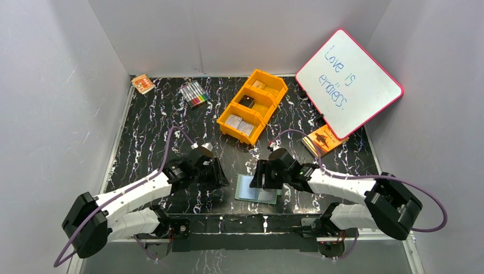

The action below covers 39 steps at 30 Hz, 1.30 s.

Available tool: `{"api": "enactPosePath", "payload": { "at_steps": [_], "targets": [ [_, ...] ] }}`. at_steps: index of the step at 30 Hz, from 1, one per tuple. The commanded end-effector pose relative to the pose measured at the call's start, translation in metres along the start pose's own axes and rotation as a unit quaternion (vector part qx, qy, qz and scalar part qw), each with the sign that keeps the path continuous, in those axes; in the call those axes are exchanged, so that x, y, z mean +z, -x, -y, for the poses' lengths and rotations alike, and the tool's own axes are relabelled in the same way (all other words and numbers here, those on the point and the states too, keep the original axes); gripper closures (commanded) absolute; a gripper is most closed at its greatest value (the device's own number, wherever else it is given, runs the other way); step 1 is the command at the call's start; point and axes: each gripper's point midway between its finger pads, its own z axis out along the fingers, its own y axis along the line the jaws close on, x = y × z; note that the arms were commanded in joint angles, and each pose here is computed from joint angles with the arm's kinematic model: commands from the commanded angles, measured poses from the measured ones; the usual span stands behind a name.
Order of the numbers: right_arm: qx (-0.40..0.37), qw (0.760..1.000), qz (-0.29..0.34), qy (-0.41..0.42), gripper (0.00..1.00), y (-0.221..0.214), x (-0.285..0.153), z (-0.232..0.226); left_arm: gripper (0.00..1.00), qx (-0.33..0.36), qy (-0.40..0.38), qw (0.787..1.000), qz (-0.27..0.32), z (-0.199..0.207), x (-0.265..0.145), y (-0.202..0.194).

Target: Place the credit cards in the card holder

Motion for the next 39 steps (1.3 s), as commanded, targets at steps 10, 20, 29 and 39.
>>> {"api": "enactPosePath", "payload": {
  "at_steps": [10,20,29,39],
  "targets": [
    [-0.009,1.000,0.000,0.015,0.30,0.013,0.018,-0.014,0.34,-0.021,-0.013,0.998,0.059,-0.011,-0.020,0.006],
    [-0.007,1.000,-0.019,0.022,0.34,0.006,0.024,-0.015,0.33,-0.021,-0.003,0.999,0.042,-0.016,-0.011,0.000],
    [-0.001,0.998,-0.037,0.049,0.40,0.000,0.031,-0.028,0.37,-0.018,-0.002,0.999,0.032,-0.013,-0.003,0.000],
    [-0.033,0.998,-0.016,-0.046,0.32,0.013,0.013,-0.009,0.41,-0.006,-0.018,1.000,0.012,0.006,0.016,0.005]
  ]
}}
